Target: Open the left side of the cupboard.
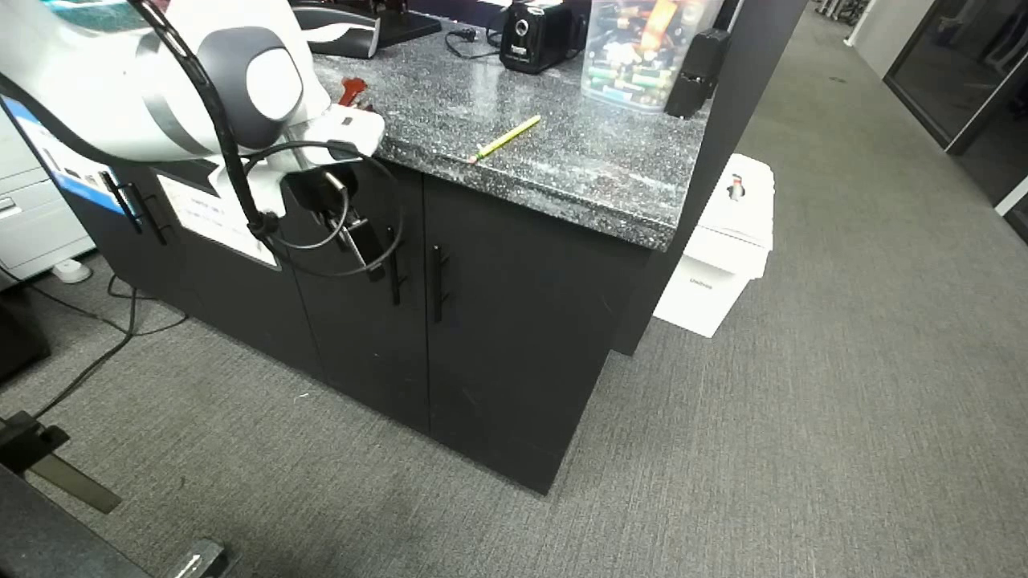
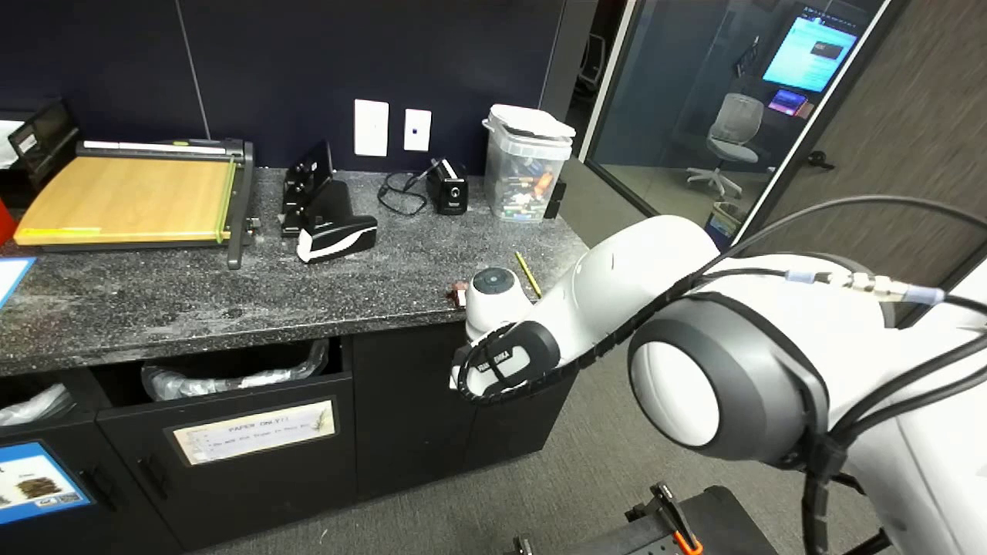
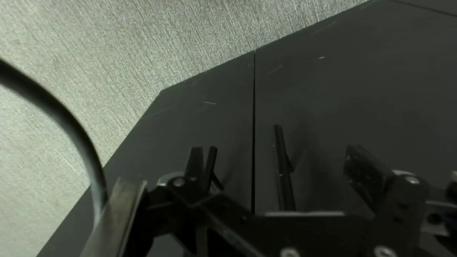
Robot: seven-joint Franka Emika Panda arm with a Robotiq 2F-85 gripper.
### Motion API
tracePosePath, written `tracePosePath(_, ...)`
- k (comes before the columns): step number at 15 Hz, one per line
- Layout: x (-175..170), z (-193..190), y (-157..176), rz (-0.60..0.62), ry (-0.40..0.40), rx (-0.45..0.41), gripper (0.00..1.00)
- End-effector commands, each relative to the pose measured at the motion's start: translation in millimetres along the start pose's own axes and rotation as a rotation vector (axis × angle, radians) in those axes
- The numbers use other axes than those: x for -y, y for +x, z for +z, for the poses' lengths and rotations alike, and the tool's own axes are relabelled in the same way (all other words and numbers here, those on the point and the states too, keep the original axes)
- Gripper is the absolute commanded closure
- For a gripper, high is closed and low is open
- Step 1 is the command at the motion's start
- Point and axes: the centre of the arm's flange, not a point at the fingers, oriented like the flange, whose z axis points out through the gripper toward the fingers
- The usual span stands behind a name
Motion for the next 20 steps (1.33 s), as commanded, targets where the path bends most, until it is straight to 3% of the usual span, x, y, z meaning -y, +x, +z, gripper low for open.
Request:
tracePosePath(1,17.3,24.6,12.2,0.032,0.015,-0.089,0.0)
tracePosePath(6,25.3,41.4,15.8,0.048,0.024,-0.192,0.0)
tracePosePath(8,28.0,46.1,17.0,0.05,0.023,-0.223,0.26)
tracePosePath(17,31.7,57.8,14.7,0.05,0.003,-0.269,0.95)
tracePosePath(19,28.4,58.1,13.7,0.058,-0.004,-0.279,1.0)
tracePosePath(20,27.6,57.1,11.5,0.059,-0.007,-0.28,0.96)
